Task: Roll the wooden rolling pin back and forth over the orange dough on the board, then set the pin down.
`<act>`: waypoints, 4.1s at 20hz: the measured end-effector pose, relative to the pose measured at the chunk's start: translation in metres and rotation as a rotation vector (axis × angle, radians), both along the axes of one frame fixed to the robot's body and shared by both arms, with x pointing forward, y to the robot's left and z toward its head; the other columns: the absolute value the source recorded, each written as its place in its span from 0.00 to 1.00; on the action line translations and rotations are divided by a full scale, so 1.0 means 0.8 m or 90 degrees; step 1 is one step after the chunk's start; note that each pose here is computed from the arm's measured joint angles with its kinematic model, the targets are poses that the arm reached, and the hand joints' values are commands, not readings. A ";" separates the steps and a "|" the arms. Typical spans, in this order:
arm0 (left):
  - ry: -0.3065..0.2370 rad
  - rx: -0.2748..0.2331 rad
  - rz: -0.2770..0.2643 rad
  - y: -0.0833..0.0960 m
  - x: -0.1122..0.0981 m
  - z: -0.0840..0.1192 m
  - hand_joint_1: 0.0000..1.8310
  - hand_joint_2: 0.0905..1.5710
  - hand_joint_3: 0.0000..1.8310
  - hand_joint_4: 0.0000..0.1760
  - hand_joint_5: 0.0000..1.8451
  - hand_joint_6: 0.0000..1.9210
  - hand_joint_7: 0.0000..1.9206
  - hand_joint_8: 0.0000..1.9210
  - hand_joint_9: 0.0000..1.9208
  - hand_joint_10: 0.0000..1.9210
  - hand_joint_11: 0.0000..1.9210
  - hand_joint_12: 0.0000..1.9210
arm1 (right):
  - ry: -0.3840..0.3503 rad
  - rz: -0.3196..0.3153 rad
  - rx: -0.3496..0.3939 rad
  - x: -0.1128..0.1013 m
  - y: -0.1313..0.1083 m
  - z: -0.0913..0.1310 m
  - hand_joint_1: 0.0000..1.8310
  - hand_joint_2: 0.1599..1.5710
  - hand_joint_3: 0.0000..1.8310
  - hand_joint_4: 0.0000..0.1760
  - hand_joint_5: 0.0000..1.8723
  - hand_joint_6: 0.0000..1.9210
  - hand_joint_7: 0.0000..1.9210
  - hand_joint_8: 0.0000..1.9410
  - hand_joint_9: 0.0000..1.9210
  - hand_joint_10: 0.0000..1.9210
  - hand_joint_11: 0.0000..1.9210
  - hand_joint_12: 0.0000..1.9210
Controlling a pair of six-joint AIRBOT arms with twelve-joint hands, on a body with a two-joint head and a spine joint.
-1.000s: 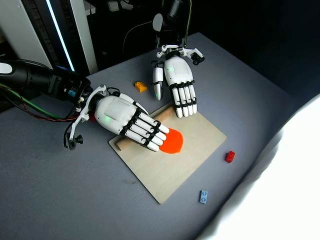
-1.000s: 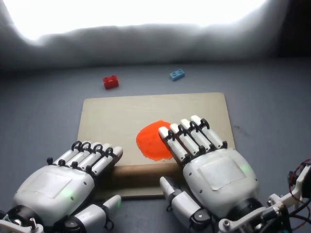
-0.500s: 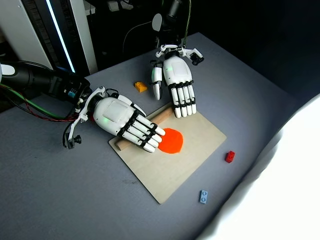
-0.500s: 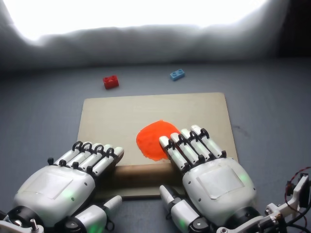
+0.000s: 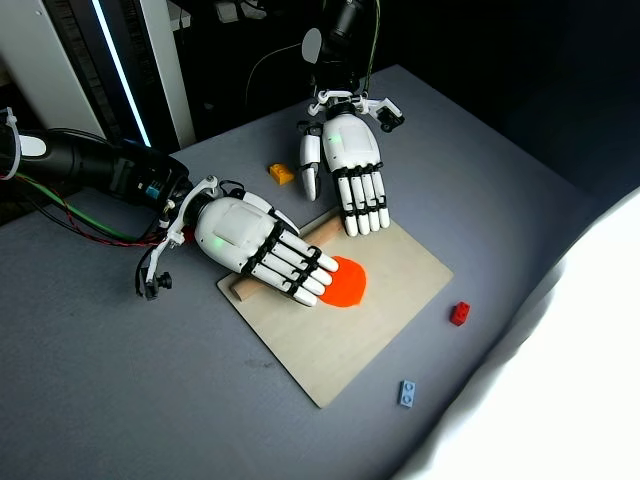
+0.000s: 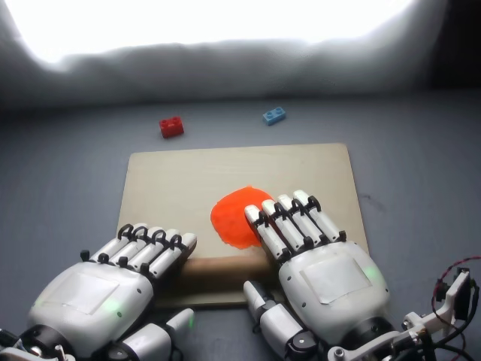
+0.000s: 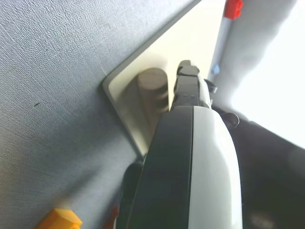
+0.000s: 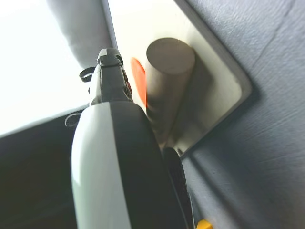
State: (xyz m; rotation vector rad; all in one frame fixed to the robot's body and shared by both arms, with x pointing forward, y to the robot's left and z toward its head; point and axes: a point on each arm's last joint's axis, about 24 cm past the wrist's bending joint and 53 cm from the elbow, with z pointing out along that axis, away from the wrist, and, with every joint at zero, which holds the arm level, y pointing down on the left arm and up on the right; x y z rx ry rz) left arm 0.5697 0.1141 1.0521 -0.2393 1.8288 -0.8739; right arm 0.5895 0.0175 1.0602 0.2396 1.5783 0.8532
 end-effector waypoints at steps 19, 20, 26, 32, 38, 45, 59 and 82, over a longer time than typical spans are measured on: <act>-0.005 0.008 0.007 0.000 0.016 -0.008 0.00 1.00 0.04 0.00 0.00 0.00 0.00 0.00 0.00 0.00 0.01 0.01 | 0.002 0.003 0.016 0.006 0.001 -0.004 0.00 1.00 0.05 0.00 0.05 0.01 0.05 0.01 0.02 0.01 0.00 0.00; -0.005 0.008 0.007 0.000 0.015 -0.008 0.00 1.00 0.03 0.00 0.00 0.00 0.00 0.00 0.00 0.00 0.00 0.01 | 0.003 0.003 0.017 0.006 0.002 -0.004 0.00 1.00 0.05 0.00 0.05 0.01 0.05 0.01 0.03 0.01 0.00 0.00; -0.009 0.006 0.006 -0.005 0.019 -0.009 0.00 1.00 0.04 0.00 0.00 0.00 0.00 0.00 0.00 0.00 0.00 0.01 | 0.007 0.007 0.019 0.004 0.006 -0.006 0.00 1.00 0.05 0.00 0.05 0.01 0.05 0.00 0.03 0.01 0.00 0.00; -0.011 0.008 0.003 -0.006 0.021 -0.009 0.00 1.00 0.04 0.00 0.00 0.00 0.00 0.00 0.00 0.00 0.00 0.03 | 0.014 0.006 0.021 0.004 0.006 -0.009 0.00 1.00 0.05 0.00 0.04 0.00 0.04 0.00 0.02 0.00 0.00 0.00; -0.014 0.009 0.001 -0.009 0.023 -0.011 0.00 1.00 0.04 0.00 0.00 0.00 0.00 0.00 0.00 0.00 0.00 0.03 | 0.015 0.006 0.021 0.004 0.006 -0.009 0.00 1.00 0.05 0.00 0.04 0.00 0.05 0.00 0.03 0.01 0.00 0.00; -0.019 -0.001 0.011 -0.010 0.023 -0.011 0.00 1.00 0.04 0.00 0.00 0.00 0.00 0.00 0.01 0.00 0.00 0.07 | 0.015 0.008 0.020 0.004 0.007 -0.009 0.00 1.00 0.05 0.00 0.04 0.00 0.04 0.00 0.02 0.00 0.00 0.00; -0.032 -0.013 0.038 0.000 0.012 -0.018 0.00 1.00 0.04 0.00 0.00 0.00 0.00 0.00 0.00 0.00 0.00 0.00 | 0.015 0.012 0.019 0.005 0.009 -0.009 0.00 1.00 0.05 0.00 0.05 0.00 0.04 0.00 0.03 0.00 0.00 0.00; -0.004 -0.059 0.112 0.018 0.011 -0.022 0.00 1.00 0.04 0.00 0.00 0.00 0.00 0.00 0.00 0.00 0.00 0.00 | 0.015 0.015 0.018 0.007 0.011 -0.007 0.00 1.00 0.06 0.00 0.04 0.00 0.04 0.00 0.02 0.00 0.00 0.00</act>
